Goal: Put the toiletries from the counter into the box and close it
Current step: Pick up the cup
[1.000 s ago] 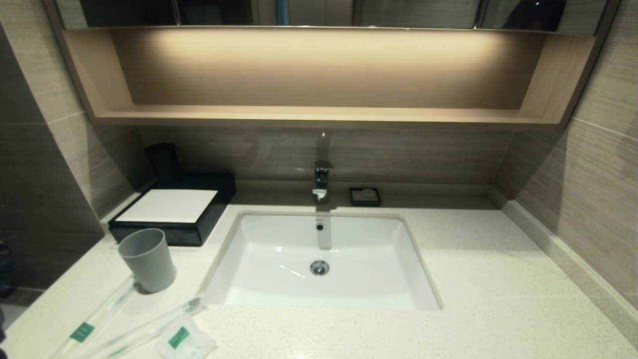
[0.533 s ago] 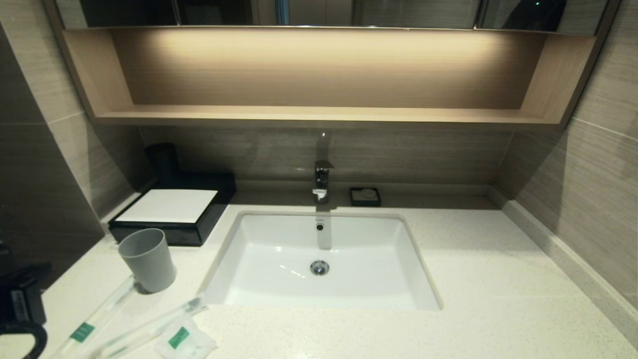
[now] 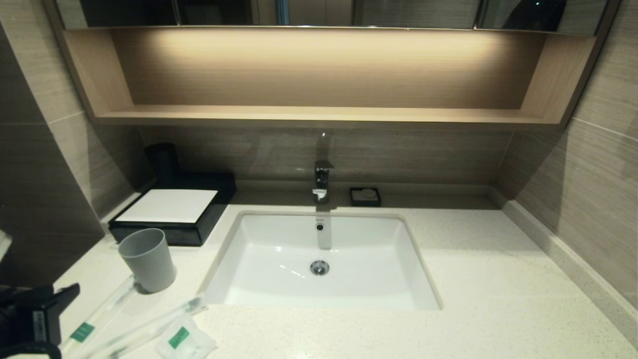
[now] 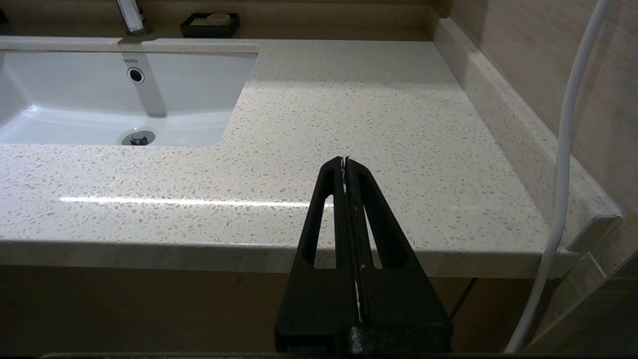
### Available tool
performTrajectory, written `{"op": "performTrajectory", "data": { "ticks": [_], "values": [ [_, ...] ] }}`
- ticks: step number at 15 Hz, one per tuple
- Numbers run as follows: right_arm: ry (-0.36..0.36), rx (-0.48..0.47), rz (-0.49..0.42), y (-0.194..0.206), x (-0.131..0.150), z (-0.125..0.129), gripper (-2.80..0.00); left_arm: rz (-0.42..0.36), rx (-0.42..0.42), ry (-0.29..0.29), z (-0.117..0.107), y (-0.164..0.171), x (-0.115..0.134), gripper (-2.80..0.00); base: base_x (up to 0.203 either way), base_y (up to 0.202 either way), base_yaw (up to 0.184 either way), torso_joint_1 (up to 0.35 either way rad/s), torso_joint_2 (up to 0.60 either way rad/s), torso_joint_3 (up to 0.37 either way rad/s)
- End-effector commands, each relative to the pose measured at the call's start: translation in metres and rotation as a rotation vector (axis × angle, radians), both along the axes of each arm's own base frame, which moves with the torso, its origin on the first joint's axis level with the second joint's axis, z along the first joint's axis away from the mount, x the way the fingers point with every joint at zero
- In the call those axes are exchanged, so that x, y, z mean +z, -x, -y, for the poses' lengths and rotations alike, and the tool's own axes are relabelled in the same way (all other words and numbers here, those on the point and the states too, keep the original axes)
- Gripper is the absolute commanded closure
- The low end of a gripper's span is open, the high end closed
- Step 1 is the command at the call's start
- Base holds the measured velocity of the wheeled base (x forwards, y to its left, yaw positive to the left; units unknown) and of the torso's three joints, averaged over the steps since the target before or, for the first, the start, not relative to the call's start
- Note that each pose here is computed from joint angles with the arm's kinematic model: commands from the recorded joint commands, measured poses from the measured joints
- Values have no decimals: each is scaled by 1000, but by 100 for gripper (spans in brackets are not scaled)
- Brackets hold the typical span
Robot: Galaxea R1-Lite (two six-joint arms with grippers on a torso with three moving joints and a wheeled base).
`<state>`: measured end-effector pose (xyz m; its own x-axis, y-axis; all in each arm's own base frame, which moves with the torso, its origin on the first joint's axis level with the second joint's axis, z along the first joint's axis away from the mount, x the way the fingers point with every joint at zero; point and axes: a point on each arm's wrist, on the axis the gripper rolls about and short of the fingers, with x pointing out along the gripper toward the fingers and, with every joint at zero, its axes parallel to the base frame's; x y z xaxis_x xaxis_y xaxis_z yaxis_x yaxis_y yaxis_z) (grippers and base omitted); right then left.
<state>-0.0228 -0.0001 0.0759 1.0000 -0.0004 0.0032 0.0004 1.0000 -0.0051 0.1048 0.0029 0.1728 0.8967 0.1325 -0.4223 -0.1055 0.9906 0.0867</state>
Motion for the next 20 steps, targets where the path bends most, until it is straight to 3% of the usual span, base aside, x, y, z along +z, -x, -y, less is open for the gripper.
{"op": "performTrajectory", "data": {
  "ticks": [1, 8, 12, 20],
  "values": [
    [1, 0, -2, 0, -1, 0, 0, -6, 4, 3, 0, -2, -1, -280, 0, 0, 0, 0, 0, 0],
    [1, 0, 0, 0, 0, 0, 0, -85, 56, 29, -7, -20, -9, -280, 0, 0, 0, 0, 0, 0],
    [0, 0, -1, 0, 0, 0, 0, -128, 39, 95, -14, -33, -16, -280, 0, 0, 0, 0, 0, 0],
    [-1, 0, -2, 0, -1, 0, 0, -198, 33, 104, -16, -57, -34, -280, 0, 0, 0, 0, 0, 0]
  ]
}}
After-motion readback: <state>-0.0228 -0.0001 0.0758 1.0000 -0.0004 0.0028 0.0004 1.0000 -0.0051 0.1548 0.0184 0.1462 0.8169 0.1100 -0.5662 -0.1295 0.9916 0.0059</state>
